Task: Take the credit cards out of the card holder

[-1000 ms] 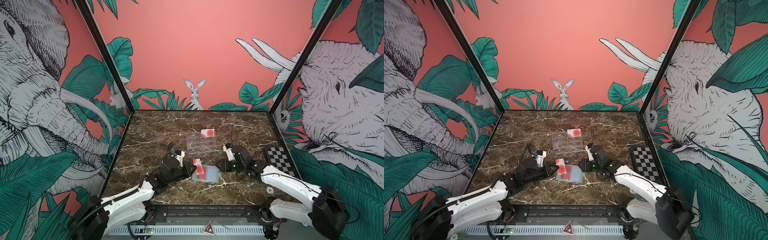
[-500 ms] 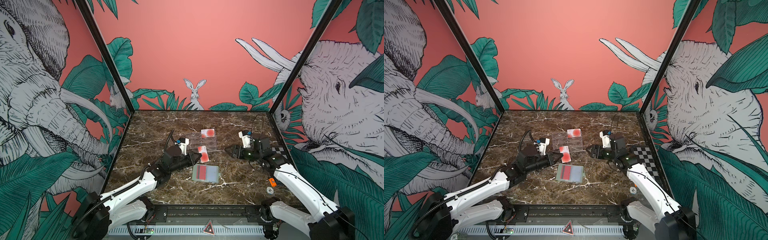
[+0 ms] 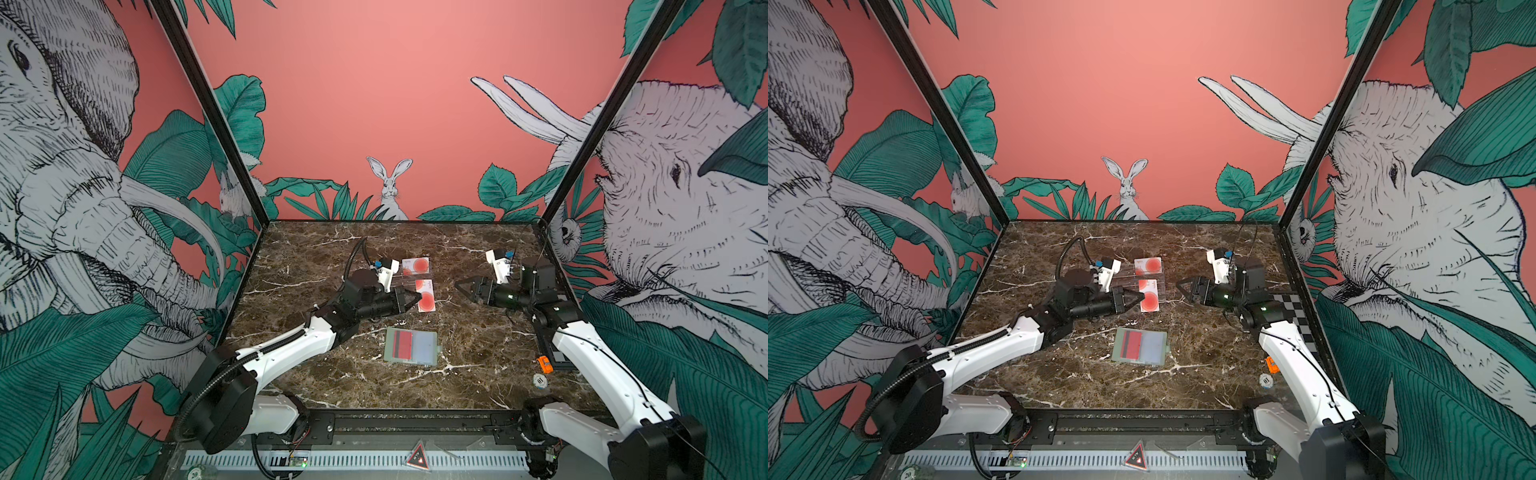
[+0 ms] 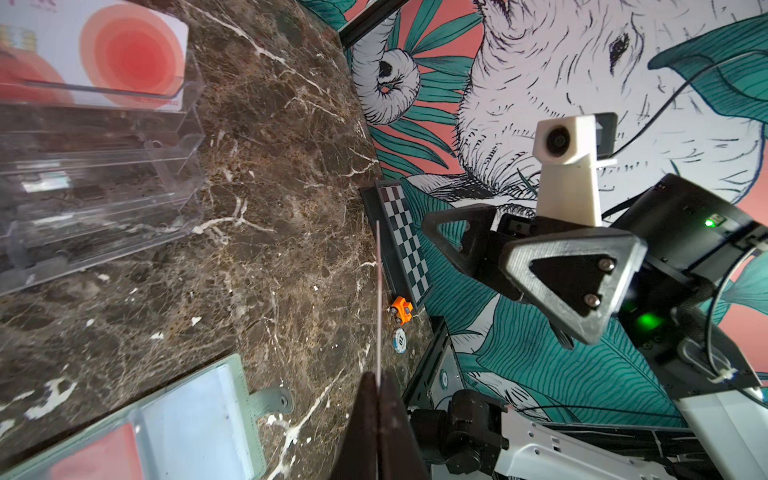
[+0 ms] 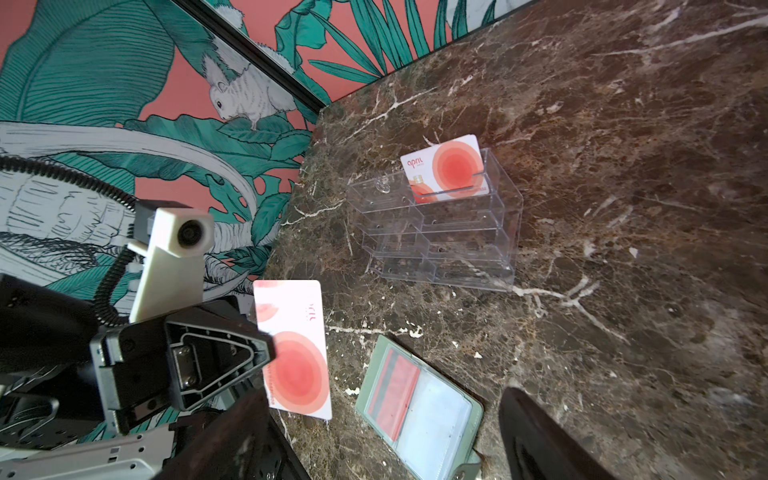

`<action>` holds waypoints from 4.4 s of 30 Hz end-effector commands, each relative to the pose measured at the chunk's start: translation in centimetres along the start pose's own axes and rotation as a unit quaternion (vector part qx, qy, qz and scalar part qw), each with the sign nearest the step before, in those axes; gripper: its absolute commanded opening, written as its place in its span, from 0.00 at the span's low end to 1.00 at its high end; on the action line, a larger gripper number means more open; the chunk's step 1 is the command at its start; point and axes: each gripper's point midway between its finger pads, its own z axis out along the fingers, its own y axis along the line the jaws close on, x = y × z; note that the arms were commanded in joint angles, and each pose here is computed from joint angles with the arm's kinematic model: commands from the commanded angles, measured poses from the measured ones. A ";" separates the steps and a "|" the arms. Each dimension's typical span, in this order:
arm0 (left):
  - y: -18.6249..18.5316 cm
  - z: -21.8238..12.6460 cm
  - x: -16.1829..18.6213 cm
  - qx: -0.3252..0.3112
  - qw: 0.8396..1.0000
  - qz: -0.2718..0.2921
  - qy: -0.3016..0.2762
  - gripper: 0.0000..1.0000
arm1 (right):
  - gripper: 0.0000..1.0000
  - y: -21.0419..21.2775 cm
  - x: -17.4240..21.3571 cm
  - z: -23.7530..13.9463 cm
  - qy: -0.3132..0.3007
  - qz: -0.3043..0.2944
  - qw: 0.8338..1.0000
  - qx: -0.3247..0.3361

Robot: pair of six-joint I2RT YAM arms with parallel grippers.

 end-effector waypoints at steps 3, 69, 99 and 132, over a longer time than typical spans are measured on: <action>-2.8 0.9 -1.6 0.064 0.998 0.001 -0.006 0.00 | 0.83 1.6 -1.5 0.3 -0.023 -0.008 0.998 -0.050; -3.2 2.0 -1.3 0.142 0.989 -0.044 -0.016 0.63 | 0.00 4.2 0.1 0.7 0.006 0.009 0.989 -0.148; -3.4 -12.9 -3.6 -0.099 0.936 0.280 -0.192 0.99 | 0.00 5.2 1.0 -1.5 0.001 -0.083 0.989 -0.124; -1.0 -16.2 -1.2 -0.153 0.911 0.335 -0.188 0.99 | 0.00 5.1 2.6 -1.5 0.010 -0.222 0.970 -0.095</action>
